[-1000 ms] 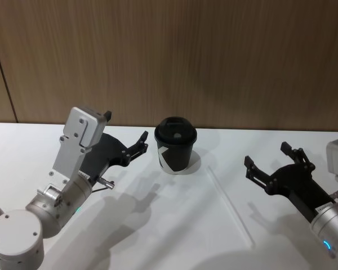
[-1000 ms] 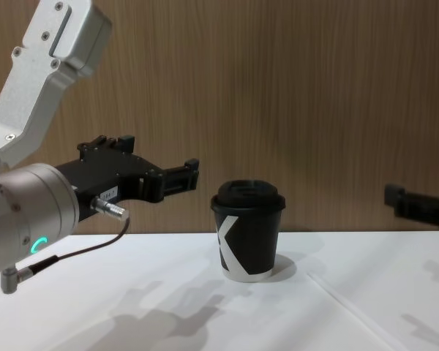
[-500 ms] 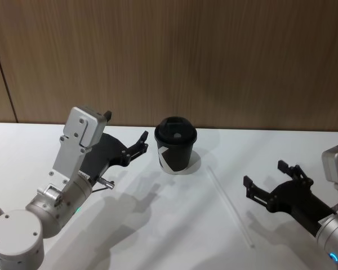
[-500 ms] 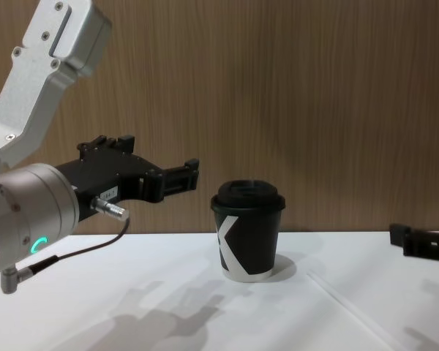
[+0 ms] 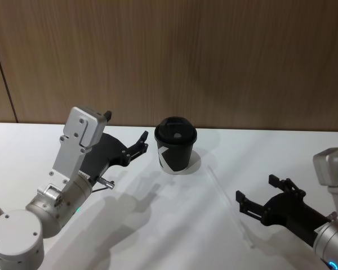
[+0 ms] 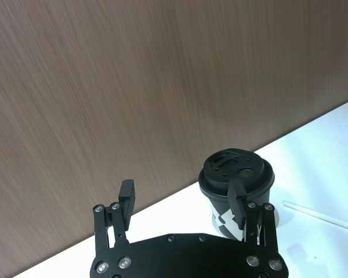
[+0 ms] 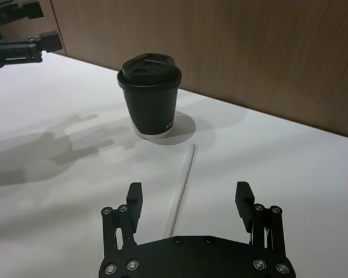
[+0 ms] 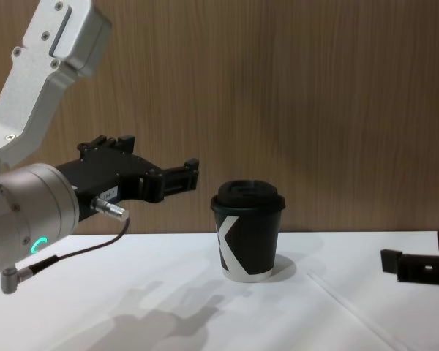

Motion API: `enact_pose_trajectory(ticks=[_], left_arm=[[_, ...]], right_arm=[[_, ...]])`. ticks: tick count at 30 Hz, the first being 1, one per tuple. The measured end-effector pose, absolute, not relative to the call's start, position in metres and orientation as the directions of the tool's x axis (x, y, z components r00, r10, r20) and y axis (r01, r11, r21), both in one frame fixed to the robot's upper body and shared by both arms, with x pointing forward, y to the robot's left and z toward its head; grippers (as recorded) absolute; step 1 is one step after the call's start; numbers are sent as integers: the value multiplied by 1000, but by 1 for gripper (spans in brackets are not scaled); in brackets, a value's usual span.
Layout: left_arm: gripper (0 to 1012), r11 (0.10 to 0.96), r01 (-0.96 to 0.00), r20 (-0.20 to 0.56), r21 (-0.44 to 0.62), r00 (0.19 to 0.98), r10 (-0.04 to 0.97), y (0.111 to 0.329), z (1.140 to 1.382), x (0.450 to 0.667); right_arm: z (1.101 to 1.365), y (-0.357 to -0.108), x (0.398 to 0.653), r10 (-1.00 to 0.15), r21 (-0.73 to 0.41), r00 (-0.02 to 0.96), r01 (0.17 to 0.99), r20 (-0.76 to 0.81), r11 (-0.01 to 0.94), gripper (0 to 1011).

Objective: Pick up the straw with one hand, pass it to the other hand, and insert it into the cup.

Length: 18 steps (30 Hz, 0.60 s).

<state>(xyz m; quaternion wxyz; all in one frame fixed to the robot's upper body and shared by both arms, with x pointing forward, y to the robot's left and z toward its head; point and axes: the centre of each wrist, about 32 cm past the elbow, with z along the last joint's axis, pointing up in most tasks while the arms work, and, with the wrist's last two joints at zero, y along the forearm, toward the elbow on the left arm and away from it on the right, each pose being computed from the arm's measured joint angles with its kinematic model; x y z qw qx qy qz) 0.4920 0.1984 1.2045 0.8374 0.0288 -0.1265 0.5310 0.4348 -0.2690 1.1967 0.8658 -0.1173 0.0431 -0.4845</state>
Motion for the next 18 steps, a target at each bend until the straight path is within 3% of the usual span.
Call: enact_pose_trajectory(ticks=[18], left_arm=[[1003, 434, -897, 242, -86, 404, 882, 198, 1204, 492]], right_arm=[[1193, -256, 427, -818, -335, 574, 781, 50, 527, 1001]])
